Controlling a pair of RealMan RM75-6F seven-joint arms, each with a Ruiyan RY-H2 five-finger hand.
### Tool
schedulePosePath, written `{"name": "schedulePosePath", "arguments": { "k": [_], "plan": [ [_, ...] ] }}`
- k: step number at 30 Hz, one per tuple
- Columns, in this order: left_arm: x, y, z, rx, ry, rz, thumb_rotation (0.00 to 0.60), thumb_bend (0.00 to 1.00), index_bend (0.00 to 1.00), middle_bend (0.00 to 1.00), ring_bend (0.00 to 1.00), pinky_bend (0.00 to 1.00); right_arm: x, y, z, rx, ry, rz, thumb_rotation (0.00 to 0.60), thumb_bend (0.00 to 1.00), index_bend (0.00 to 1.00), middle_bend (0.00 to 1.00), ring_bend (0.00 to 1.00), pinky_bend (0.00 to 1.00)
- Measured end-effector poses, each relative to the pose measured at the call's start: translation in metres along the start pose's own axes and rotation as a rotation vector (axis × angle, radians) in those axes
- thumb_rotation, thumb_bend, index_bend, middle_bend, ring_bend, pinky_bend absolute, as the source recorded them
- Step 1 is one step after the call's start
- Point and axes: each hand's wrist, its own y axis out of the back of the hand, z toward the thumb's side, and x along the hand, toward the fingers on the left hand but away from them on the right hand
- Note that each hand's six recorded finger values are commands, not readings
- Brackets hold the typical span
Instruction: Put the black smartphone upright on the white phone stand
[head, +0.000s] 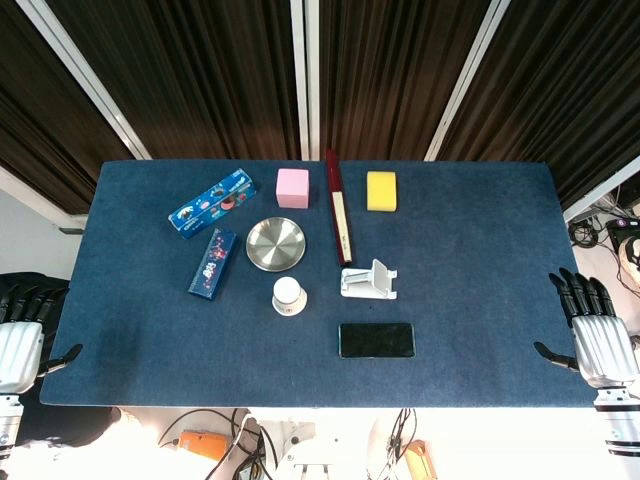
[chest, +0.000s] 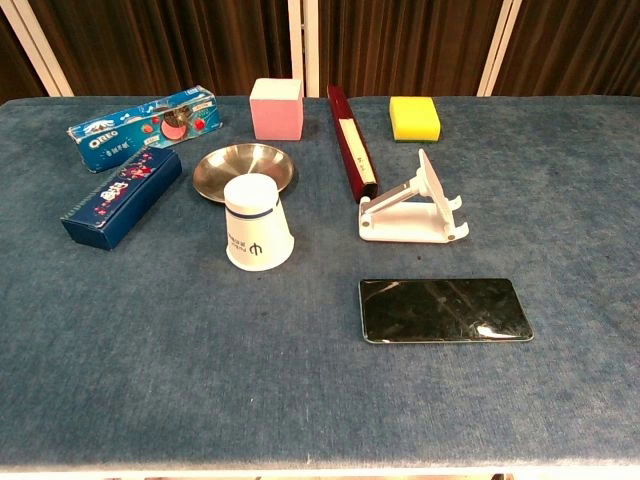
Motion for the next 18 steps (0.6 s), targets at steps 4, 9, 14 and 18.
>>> {"name": "schedulePosePath", "arguments": {
  "k": [4, 9, 14, 18],
  "plan": [
    [0.002, -0.001, 0.002, -0.002, -0.007, -0.002, 0.600, 0.09, 0.17, 0.19, 0.11, 0.00, 0.001, -0.008, 0.019, -0.053, 0.060, 0.044, 0.600, 0.26, 0.00, 0.08, 0.00, 0.00],
    [0.003, -0.001, 0.005, -0.005, -0.021, 0.007, 0.600, 0.09, 0.17, 0.19, 0.11, 0.00, 0.000, -0.025, 0.062, -0.132, 0.198, 0.149, 0.600, 0.26, 0.00, 0.08, 0.00, 0.00],
    [0.004, -0.001, 0.006, -0.005, -0.029, 0.007, 0.600, 0.09, 0.17, 0.19, 0.11, 0.00, -0.003, -0.050, 0.102, -0.115, 0.299, 0.266, 0.600, 0.26, 0.01, 0.08, 0.00, 0.01],
    [0.005, -0.003, 0.008, -0.007, -0.038, 0.004, 0.600, 0.09, 0.17, 0.19, 0.11, 0.00, -0.006, -0.072, 0.130, -0.058, 0.343, 0.324, 0.600, 0.26, 0.07, 0.08, 0.00, 0.04]
  ]
}}
